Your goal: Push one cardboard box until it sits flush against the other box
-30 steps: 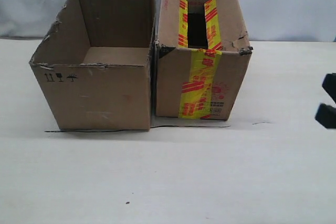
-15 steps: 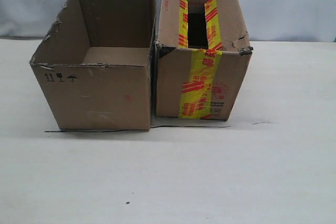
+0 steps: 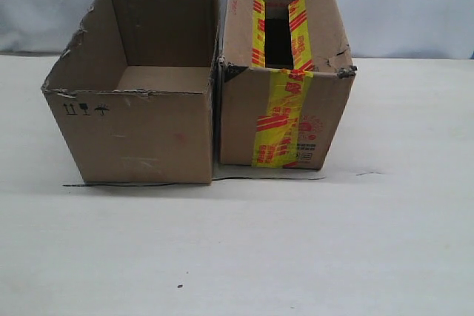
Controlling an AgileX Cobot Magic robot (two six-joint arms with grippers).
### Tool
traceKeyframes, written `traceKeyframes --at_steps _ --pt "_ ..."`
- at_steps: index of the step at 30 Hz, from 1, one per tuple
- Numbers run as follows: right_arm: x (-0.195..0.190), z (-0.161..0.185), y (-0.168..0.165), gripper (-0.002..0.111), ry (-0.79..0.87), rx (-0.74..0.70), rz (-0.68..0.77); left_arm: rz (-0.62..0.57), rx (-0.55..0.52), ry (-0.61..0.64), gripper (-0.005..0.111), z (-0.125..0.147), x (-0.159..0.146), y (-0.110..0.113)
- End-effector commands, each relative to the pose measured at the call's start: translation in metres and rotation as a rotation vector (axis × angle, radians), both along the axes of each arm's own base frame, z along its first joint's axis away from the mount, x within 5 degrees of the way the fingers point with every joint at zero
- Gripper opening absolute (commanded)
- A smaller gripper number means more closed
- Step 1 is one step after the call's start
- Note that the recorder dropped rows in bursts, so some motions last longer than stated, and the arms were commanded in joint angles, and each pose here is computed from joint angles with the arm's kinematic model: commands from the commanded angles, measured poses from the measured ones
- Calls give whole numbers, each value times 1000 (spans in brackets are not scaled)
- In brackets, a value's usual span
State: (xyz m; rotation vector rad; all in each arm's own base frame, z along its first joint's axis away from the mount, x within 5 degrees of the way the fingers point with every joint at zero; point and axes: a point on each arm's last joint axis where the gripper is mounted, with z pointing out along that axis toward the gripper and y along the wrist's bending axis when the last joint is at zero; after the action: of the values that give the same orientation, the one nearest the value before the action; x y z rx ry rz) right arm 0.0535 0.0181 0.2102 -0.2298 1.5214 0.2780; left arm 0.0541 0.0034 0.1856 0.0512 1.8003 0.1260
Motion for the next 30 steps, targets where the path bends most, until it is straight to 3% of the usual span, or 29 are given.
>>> traceKeyframes --at_steps 1,11,30 --pt "2 -6 -7 0 46 -18 -127 0 -10 -8 0 0 0 0" --pt "2 -15 -9 0 149 -6 -177 0 -10 -8 0 0 0 0" --pt "2 -14 -9 0 147 -6 -177 0 -10 -8 0 0 0 0"
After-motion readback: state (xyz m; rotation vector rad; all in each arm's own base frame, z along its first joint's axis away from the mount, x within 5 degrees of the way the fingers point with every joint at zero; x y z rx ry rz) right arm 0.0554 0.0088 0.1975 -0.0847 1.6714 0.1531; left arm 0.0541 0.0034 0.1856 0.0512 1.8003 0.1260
